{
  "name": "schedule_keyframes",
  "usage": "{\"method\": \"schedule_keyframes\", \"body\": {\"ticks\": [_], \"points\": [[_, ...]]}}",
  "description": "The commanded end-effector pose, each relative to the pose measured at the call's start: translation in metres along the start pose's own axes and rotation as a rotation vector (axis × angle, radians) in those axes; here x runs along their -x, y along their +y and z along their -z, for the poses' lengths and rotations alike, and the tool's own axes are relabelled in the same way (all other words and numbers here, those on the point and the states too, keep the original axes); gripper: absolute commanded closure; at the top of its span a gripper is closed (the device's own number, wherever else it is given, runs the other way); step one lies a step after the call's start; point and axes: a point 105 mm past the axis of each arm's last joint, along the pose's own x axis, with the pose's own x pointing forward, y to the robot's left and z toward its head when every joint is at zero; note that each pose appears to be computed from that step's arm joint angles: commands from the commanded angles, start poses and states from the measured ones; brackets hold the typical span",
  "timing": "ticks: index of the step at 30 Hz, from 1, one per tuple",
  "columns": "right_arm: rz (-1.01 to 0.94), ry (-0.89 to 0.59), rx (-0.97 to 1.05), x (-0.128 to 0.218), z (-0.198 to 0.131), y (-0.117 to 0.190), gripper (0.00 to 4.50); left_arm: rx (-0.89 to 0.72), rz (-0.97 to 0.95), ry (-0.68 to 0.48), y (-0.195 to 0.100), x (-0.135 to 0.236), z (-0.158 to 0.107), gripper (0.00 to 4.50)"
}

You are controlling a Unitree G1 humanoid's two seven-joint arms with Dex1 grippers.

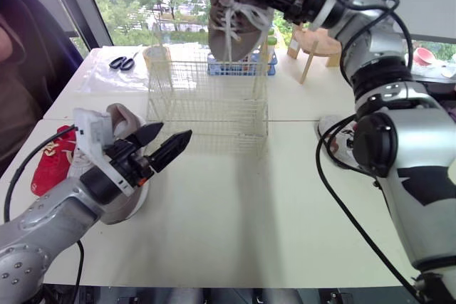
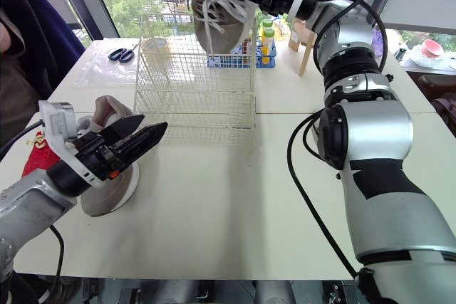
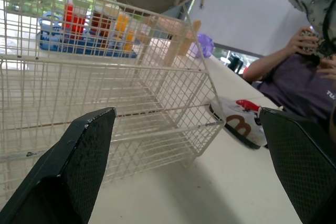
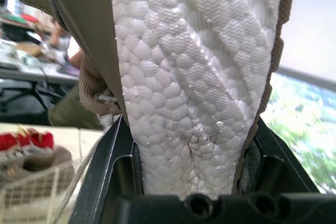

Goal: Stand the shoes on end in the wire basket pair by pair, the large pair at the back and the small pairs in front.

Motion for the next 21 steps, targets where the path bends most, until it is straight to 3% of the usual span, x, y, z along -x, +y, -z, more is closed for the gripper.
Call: {"method": "schedule_keyframes", "body": {"ticks": [1,8,13,14,21], "points": [[0.022,0.033,0.068,-0.006,-0.009,-0.004,2.84,-0.029,0.017,-0.041,-0.005,0.001,-0.009,0.02],[0.06,0.156,0.072,-0.011,0.021,-0.001,2.84,-0.036,0.011,-0.043,-0.005,-0.003,-0.008,0.02],[0.092,0.211,0.076,-0.011,0.034,-0.003,0.35,-0.043,0.006,-0.038,-0.006,-0.004,-0.005,0.0],[0.105,0.199,0.07,-0.01,0.032,-0.004,0.04,-0.043,0.004,-0.038,-0.005,-0.005,-0.005,0.0],[0.181,0.134,0.027,0.002,0.022,-0.017,0.04,-0.039,0.005,-0.037,-0.006,-0.007,-0.002,0.0]]}}
